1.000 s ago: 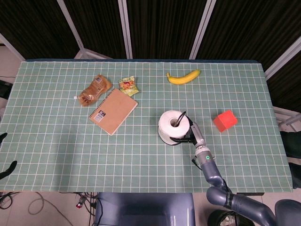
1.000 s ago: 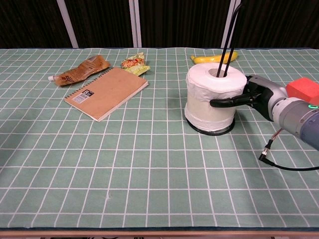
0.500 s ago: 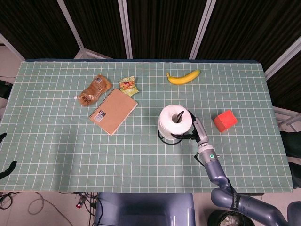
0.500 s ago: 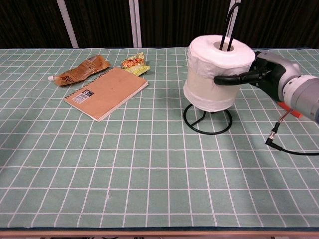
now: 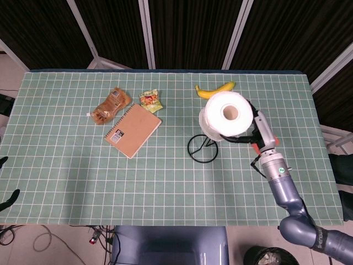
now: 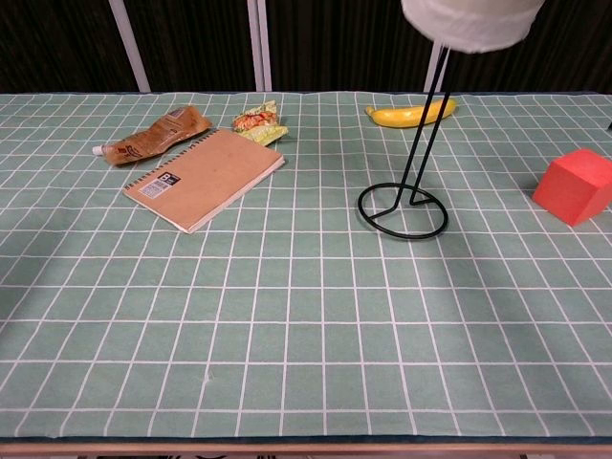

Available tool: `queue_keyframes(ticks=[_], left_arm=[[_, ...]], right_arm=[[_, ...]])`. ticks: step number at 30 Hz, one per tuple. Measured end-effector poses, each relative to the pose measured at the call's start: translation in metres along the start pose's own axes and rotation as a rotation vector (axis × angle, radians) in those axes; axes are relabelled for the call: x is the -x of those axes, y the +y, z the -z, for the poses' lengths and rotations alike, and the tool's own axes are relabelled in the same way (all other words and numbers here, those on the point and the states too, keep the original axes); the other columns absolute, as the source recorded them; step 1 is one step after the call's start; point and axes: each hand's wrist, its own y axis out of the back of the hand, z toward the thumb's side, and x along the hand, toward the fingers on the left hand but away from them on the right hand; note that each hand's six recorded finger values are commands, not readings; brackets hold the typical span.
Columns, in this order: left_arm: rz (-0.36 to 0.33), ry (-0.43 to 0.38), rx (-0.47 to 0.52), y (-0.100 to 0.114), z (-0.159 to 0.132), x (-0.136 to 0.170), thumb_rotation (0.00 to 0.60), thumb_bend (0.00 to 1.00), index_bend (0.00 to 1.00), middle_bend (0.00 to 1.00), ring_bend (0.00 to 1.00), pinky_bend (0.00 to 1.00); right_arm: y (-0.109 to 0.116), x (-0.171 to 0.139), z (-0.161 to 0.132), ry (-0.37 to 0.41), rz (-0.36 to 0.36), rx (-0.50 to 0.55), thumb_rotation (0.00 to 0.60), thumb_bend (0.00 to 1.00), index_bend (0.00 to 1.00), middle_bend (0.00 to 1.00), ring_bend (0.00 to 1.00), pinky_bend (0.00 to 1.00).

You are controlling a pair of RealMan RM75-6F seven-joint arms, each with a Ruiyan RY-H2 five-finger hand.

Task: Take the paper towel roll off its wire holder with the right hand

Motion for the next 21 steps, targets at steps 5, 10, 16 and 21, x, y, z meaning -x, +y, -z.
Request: queue_keyframes(ticks=[5, 10, 16, 21], left_arm=[[-0.001, 0.001, 0.002, 0.0, 0.0, 0.0, 0.6, 0.22, 0.13, 0.0, 0.0, 0.03], [0.0, -0.002, 0.0, 0.0, -0.001, 0.001, 0.6, 0.22, 0.13, 0.0, 0.0, 0.03], [-0.001, -0.002, -0.001, 0.0, -0.001, 0.001, 0.6, 0.22, 0.13, 0.0, 0.0, 0.03], [0.0, -0.002, -0.004, 0.0, -0.001, 0.001, 0.6, 0.22, 0.13, 0.0, 0.0, 0.03]], right_arm=[[0.036, -0.002, -0.04, 0.041, 0.056, -0.025, 0.6, 0.0, 0.29, 0.2, 0.28, 0.12], [0.068, -0.01, -0.062, 0.058, 0.115, -0.055, 0.6, 0.0, 0.3, 0.2, 0.28, 0.12], [0.091, -0.02, -0.05, 0.007, 0.139, -0.1, 0.6, 0.0, 0.3, 0.2, 0.28, 0.12], [0.091, -0.033, -0.023, -0.051, 0.098, -0.141, 0.6, 0.0, 0.3, 0.2, 0.28, 0.12]])
